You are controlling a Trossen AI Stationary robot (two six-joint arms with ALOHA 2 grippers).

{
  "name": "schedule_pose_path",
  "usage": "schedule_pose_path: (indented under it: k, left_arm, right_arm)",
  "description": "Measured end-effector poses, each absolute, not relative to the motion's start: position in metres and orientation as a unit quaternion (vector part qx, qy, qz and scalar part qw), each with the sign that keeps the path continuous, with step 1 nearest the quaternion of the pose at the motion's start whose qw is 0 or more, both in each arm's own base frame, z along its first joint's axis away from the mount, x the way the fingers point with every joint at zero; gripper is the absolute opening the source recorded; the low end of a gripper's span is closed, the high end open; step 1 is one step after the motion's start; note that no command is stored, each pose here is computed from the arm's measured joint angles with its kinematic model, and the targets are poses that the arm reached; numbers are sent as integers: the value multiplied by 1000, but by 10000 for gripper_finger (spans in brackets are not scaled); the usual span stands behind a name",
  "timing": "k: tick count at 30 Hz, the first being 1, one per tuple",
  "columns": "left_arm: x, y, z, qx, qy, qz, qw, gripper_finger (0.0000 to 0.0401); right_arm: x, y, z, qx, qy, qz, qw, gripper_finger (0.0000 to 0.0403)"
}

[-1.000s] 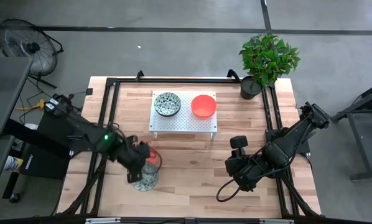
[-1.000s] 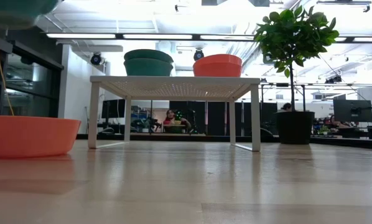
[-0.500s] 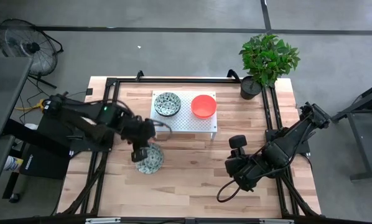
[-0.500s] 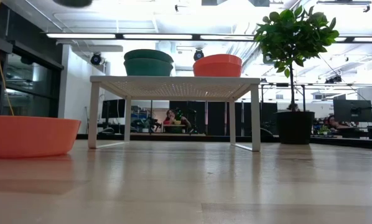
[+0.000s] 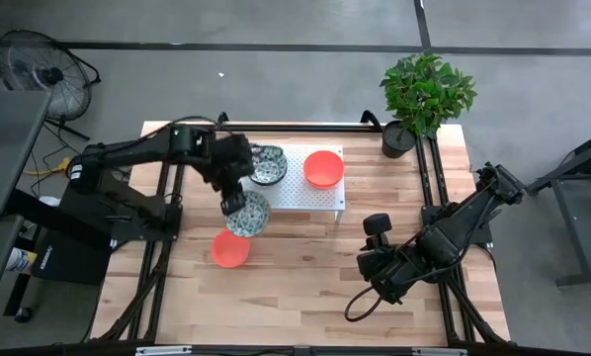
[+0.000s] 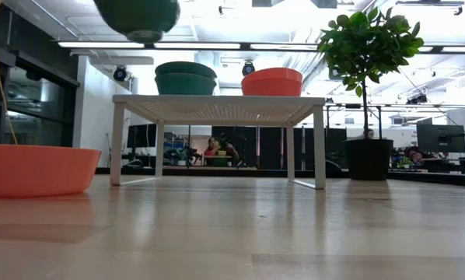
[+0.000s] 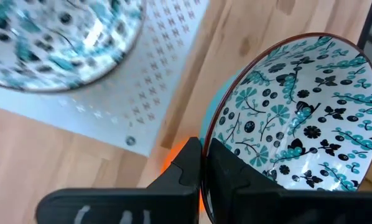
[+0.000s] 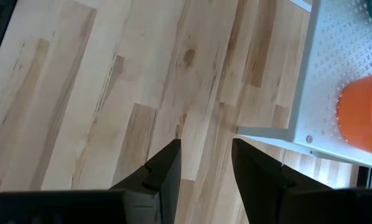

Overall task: Pick & Place Mini bowls
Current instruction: Stack the green and white patterned bowl on top of the green and white patterned bowl on the shelf

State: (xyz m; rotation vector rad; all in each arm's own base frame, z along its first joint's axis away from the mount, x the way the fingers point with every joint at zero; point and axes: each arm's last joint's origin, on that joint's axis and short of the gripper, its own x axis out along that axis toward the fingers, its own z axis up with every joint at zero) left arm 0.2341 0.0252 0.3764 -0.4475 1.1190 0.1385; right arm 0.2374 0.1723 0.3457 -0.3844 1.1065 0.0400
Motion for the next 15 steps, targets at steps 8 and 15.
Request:
schedule_pose_path:
  k: [8, 15]
  left_arm:
    - [229, 56, 403, -200, 478, 69, 853, 2]
    - [220, 82, 427, -205, 466, 88, 856, 2]
  right_arm:
    - [238, 172, 346, -189, 518, 15, 834, 130]
    - [238, 172, 346, -191, 517, 13, 834, 130]
